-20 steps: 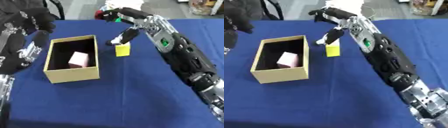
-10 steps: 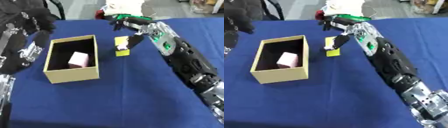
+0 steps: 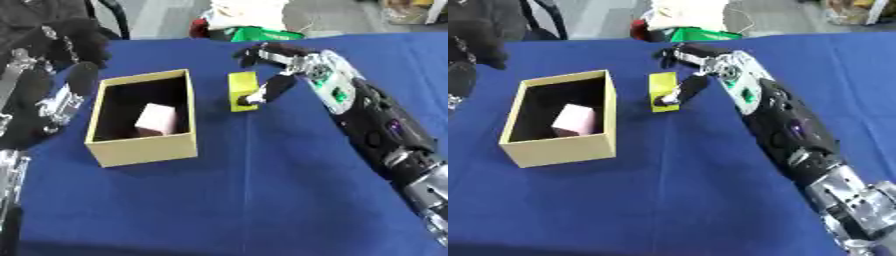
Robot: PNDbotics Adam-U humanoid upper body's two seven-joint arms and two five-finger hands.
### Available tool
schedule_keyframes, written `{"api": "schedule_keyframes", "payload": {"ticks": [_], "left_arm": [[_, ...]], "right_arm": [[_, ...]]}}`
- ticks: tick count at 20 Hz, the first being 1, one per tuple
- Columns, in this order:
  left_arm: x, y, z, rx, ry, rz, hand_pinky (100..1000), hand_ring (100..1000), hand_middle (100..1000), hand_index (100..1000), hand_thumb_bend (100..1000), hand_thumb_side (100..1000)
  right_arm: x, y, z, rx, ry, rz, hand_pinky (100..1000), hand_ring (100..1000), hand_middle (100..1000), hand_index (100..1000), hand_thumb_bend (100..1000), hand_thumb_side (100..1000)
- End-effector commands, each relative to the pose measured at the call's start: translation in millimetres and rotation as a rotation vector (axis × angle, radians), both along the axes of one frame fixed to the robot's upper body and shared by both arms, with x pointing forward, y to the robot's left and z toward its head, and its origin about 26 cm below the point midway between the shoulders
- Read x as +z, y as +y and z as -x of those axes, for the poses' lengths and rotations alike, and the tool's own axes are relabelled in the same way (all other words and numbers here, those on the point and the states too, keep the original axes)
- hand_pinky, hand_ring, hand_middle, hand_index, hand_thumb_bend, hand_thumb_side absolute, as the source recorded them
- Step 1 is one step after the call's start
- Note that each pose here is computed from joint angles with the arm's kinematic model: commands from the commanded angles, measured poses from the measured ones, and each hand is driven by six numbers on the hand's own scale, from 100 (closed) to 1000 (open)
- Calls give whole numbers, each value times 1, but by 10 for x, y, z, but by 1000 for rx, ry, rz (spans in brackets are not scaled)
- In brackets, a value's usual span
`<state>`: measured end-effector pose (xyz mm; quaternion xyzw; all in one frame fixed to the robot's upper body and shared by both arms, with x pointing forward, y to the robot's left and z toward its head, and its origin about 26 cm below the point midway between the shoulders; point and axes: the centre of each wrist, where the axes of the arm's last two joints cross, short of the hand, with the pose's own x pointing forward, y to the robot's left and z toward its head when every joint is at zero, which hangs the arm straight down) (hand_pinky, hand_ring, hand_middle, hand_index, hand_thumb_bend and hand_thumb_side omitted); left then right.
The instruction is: Pick up objects on the table and place them in the box.
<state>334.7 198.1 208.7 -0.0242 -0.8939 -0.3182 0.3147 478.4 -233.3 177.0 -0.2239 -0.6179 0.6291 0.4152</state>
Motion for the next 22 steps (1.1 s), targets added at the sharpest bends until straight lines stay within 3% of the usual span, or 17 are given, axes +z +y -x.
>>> {"api": "schedule_keyframes", "payload": {"ticks": [1, 10, 14, 22], "left_arm": [[65, 62, -1, 16, -24, -20, 649, 669, 668, 841, 325, 634], [52, 56, -1, 15, -19, -18, 648, 669, 668, 841, 325, 635], [48, 55, -2, 15, -18, -16, 647, 669, 667, 840, 327, 635], [42, 48, -3, 13, -15, -15, 646, 669, 666, 840, 329, 636]], "right_arm": [[106, -118, -19, -36, -42, 16, 869, 836, 772, 954, 536, 441], [11, -146, -36, -56, -37, 34, 871, 839, 778, 946, 523, 442], [-38, -161, -42, -74, -42, 41, 878, 856, 826, 947, 513, 442], [-121, -166, -52, -86, -35, 47, 874, 847, 799, 905, 479, 442]]}}
